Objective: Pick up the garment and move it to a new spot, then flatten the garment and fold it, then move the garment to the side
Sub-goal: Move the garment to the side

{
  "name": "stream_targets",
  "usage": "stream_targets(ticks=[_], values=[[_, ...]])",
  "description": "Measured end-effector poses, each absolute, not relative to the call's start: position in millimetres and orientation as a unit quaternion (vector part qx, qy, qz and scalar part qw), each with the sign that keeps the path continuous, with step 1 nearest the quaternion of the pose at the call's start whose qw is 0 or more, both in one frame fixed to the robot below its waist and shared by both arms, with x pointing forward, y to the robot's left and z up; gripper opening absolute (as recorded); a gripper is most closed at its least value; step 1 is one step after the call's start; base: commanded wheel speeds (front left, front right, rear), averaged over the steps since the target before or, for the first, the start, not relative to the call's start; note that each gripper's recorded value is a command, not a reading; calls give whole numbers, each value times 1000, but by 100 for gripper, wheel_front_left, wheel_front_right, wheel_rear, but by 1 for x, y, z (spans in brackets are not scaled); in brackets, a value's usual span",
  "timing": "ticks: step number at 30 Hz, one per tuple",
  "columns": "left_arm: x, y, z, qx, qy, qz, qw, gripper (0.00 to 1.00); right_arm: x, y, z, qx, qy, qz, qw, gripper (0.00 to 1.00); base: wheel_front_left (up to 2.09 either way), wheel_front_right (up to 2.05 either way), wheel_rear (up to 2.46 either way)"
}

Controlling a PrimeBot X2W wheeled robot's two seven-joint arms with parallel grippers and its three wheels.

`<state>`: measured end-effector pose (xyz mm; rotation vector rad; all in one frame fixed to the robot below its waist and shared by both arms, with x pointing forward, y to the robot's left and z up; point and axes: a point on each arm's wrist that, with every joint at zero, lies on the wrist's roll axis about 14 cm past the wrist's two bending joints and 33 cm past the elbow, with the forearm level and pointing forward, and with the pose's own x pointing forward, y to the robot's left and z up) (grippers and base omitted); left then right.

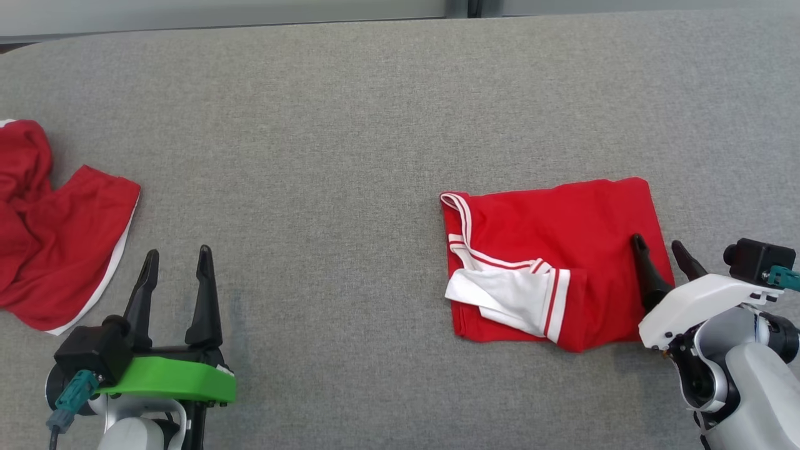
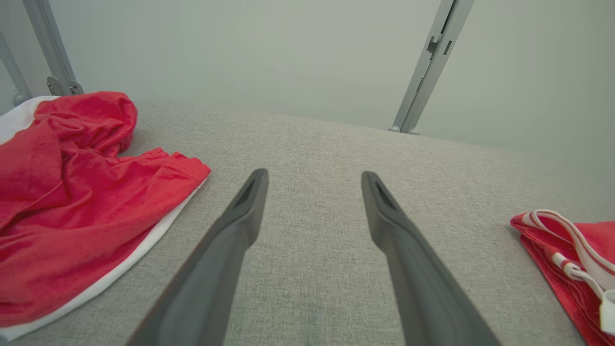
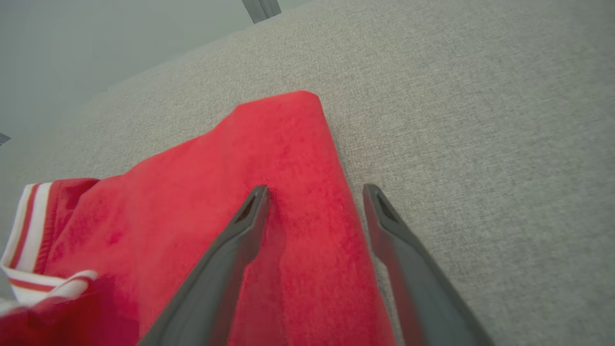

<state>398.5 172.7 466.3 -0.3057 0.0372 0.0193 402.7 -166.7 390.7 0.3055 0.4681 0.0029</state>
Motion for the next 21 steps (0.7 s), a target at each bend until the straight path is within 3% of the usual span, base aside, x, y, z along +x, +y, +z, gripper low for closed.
stream_targets(ticks=[6, 11, 12, 13, 21], values=[[396, 183, 464, -150, 20, 25, 988, 100, 402, -172, 378, 158, 254, -4, 954, 100, 0, 0, 0], [396, 185, 463, -149, 21, 28, 988, 100, 393, -144, 364, 198, 295, 44, 934, 100, 0, 0, 0], [396, 185, 464, -149, 20, 27, 988, 100, 392, -142, 362, 204, 301, 47, 930, 38, 0, 0, 0], [397, 183, 465, -149, 19, 24, 988, 100, 393, -143, 361, 193, 304, 54, 931, 0, 0, 0, 0], [399, 187, 482, -150, -8, 26, 988, 100, 416, -112, 407, 213, 237, 146, 936, 0, 0, 0, 0]])
